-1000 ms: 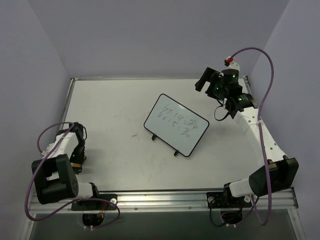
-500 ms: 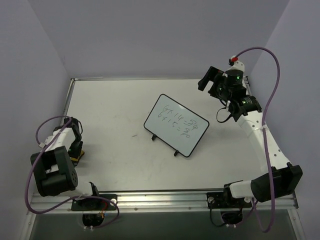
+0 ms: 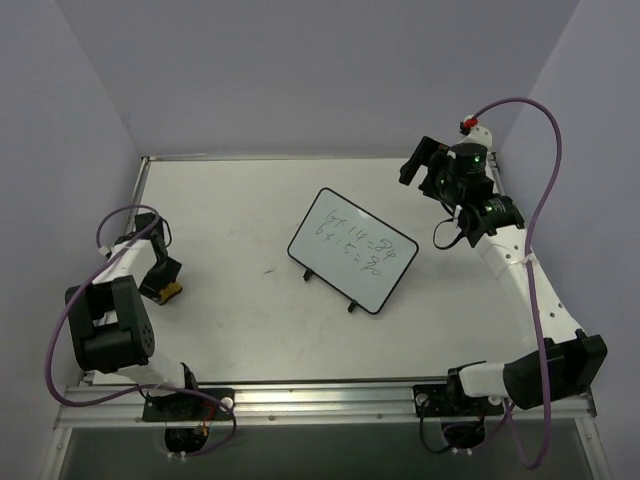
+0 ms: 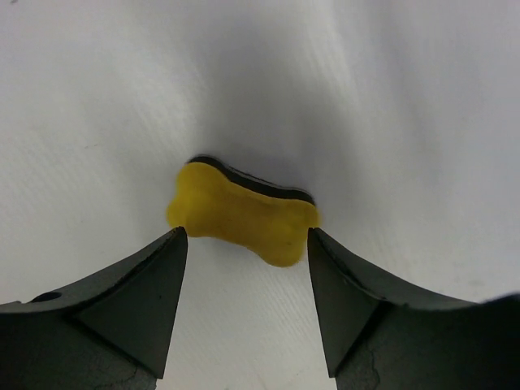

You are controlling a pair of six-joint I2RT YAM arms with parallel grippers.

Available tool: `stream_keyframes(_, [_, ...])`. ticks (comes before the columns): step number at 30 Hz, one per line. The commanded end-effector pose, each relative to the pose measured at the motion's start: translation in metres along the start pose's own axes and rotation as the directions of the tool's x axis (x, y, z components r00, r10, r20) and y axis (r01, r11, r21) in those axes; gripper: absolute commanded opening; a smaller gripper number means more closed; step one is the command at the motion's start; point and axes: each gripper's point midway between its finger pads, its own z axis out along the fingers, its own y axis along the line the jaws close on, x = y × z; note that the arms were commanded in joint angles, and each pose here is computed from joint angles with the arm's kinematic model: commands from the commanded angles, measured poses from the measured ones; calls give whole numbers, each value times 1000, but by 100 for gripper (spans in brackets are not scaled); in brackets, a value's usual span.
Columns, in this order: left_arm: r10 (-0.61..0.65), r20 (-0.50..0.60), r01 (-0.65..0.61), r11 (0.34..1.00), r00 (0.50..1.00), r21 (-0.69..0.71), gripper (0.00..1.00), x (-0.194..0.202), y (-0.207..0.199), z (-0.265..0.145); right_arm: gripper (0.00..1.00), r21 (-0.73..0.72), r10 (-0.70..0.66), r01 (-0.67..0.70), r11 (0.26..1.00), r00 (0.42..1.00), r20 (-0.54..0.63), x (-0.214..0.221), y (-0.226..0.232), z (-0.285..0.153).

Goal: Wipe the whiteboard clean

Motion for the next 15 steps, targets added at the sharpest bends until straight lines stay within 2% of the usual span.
stream_keyframes(1, [126, 89, -141, 971, 988, 195, 69, -11, -59, -25, 100, 23, -7, 6, 1000, 998, 61, -13, -5, -14])
stream_keyframes(5, [245, 118, -271, 901, 962, 339, 69, 4, -102, -46, 100, 42, -3, 1, 999, 998, 65, -11, -13, -16])
stream_keyframes(8, [338, 138, -365, 843, 931, 396, 68, 20, -130, -57, 100, 49, 6, -9, 999, 997, 71, -12, -16, -18])
stream_keyframes(10, [378, 130, -398, 833, 917, 384, 68, 28, -135, -55, 100, 51, 8, -12, 999, 997, 73, -11, -18, -18])
stream_keyframes(11, [379, 152, -408, 831, 913, 378, 68, 27, -141, -63, 100, 50, 10, -14, 999, 997, 80, -13, -19, -20])
stream_keyframes(14, [306, 169, -345, 887, 937, 306, 68, 17, -127, -69, 100, 50, 14, -18, 999, 996, 85, -12, -22, -20])
stream_keyframes(15, [209, 165, -249, 928, 964, 277, 70, 9, -118, -73, 100, 44, 17, -21, 999, 996, 92, -14, -22, -19])
